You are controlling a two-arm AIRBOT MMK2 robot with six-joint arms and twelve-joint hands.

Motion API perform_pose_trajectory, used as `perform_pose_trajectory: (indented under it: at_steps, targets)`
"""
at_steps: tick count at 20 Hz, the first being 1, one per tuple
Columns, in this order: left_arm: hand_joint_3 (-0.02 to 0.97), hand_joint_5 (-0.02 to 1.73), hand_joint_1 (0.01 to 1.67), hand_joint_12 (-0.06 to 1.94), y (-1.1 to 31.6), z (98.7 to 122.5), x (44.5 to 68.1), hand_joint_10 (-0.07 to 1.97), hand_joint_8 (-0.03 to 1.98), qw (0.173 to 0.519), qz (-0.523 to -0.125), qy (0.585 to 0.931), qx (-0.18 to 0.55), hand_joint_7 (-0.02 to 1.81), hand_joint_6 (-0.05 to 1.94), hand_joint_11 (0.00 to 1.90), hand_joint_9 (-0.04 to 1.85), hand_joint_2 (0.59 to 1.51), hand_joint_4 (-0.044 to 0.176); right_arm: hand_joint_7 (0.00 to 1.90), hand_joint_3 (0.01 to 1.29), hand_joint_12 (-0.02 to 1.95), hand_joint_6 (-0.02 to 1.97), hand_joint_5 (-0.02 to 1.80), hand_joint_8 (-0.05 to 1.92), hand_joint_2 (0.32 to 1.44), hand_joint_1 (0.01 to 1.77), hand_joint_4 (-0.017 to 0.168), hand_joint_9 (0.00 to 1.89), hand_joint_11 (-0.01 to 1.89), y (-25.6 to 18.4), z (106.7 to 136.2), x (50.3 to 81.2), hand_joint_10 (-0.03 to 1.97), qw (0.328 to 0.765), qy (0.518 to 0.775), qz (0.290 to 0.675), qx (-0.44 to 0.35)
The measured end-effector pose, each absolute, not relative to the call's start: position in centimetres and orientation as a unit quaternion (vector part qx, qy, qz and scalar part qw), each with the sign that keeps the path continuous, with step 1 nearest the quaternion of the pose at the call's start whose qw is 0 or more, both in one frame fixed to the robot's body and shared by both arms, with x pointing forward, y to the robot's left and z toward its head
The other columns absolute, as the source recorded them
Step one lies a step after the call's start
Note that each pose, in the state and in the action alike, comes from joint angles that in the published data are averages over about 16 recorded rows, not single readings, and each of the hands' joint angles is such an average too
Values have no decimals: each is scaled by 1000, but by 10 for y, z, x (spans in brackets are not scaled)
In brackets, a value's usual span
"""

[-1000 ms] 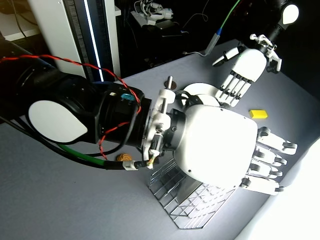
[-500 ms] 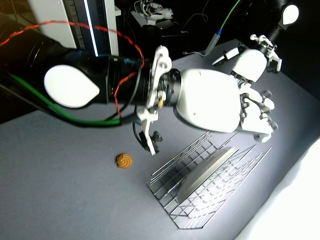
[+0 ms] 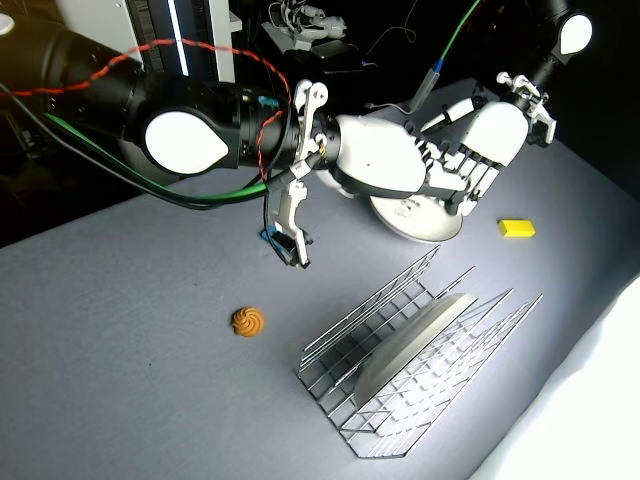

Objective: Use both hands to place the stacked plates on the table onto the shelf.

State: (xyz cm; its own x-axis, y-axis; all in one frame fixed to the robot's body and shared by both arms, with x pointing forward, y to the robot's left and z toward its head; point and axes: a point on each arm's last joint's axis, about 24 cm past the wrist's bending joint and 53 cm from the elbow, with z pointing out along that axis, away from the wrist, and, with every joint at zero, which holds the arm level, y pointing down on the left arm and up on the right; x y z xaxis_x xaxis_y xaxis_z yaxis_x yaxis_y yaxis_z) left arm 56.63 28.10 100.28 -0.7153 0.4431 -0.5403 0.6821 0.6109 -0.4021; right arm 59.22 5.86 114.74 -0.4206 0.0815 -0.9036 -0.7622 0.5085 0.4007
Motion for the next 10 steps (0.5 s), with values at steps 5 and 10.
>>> perform_pose_trajectory:
  at_steps: [5, 10]
  targets:
    - [14, 40, 14, 28, 285, 997, 563, -45, 0, 188, -300, 882, 311, 19, -8, 27, -24, 1049, -3, 254, 11, 904, 32, 119, -6, 966, 1019, 3, 252, 9, 79, 1124, 581, 10, 470, 727, 426, -262]
    - [14, 32, 14, 32, 287, 994, 561, -49, -3, 183, -299, 885, 306, 10, -16, 28, -25, 1054, -4, 230, 11, 918, 32, 125, -6, 975, 1123, 3, 234, 10, 103, 1106, 578, 10, 462, 727, 422, -283]
